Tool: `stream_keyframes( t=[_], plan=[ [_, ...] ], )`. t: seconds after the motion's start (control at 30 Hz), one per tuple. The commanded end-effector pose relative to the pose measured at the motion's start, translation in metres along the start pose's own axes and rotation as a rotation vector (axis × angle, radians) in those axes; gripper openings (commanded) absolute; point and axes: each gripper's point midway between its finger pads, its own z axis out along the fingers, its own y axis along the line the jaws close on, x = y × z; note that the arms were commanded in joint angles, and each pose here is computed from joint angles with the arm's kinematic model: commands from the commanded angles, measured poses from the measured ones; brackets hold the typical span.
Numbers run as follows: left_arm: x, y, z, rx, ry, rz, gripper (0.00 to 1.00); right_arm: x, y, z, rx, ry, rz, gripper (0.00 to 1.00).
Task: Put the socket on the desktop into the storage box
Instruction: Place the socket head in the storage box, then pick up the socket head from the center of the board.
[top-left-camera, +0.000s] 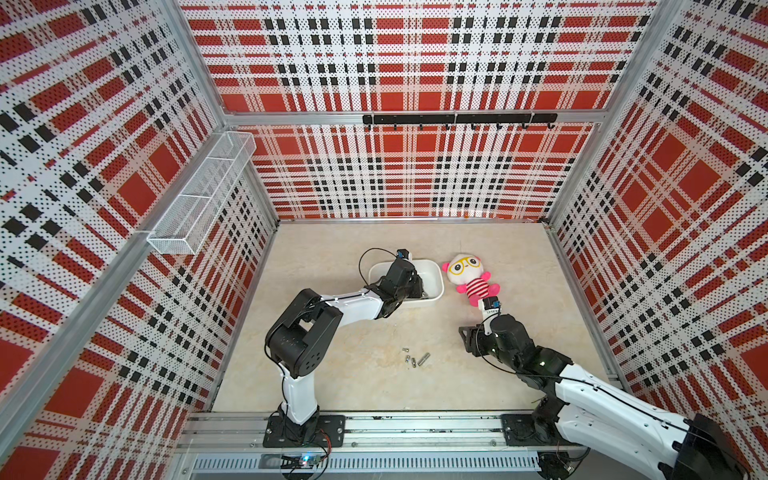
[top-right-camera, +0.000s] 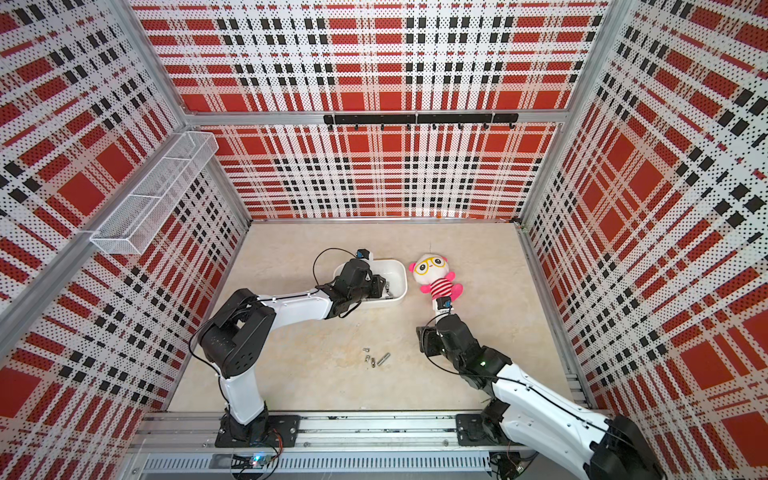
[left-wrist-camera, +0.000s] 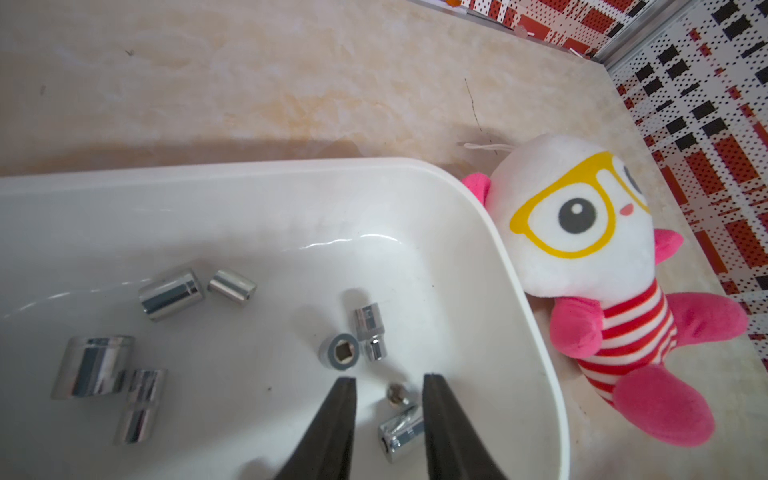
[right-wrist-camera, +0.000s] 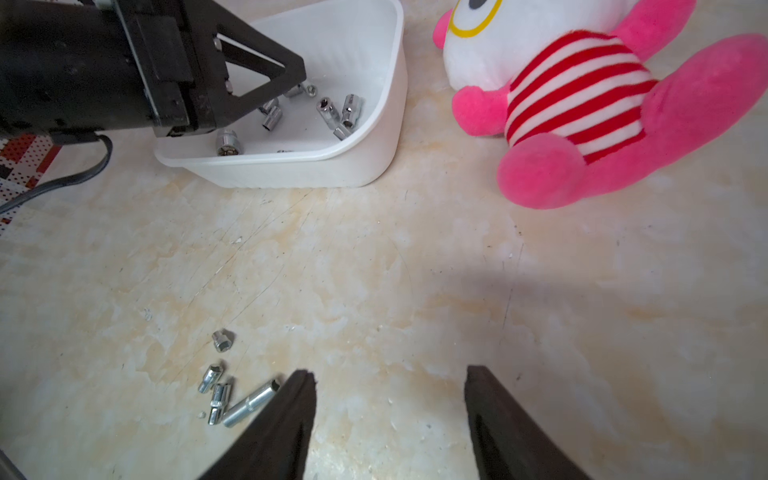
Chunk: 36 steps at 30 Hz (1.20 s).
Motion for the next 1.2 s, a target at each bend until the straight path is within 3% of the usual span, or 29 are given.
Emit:
stream_keyframes(
  t=[0.0,0.17,0.27,0.33,0.43,0.57,0.7,0.83,1.17],
  plan=[
    [-0.025,-0.024,-0.026,0.013,-0.077,0.064,0.38,-0.009,0.015,-0.001,-0.039,-0.019,-0.017,0.65],
    [-0.034,-0.059,-0.068,0.086,-0.126,0.086,0.46,-0.004,0.028,0.003,-0.07,0.005,-0.083,0.68],
    [-0.026,-0.08,-0.101,0.107,-0.172,0.077,0.62,-0.002,0.035,0.005,-0.071,0.024,-0.116,0.7],
    [-0.016,-0.088,-0.119,0.129,-0.188,0.057,0.66,0.003,0.043,0.007,-0.085,0.04,-0.149,0.73],
    [0.001,-0.081,-0.142,0.153,-0.182,0.025,0.66,0.016,0.054,0.009,-0.092,0.076,-0.201,0.76],
    [0.035,-0.039,-0.163,0.088,-0.198,0.063,0.65,0.039,0.067,0.016,-0.079,0.125,-0.302,0.77],
    [0.058,0.009,-0.17,-0.033,-0.238,0.016,0.65,0.059,0.086,0.026,-0.088,0.183,-0.394,0.77],
    [0.058,0.012,-0.171,-0.009,-0.279,-0.036,0.65,0.078,0.098,0.035,-0.108,0.242,-0.462,0.77],
    [0.065,0.018,-0.148,-0.11,-0.197,0.02,0.62,0.089,0.105,0.044,-0.128,0.283,-0.467,0.77]
  ],
)
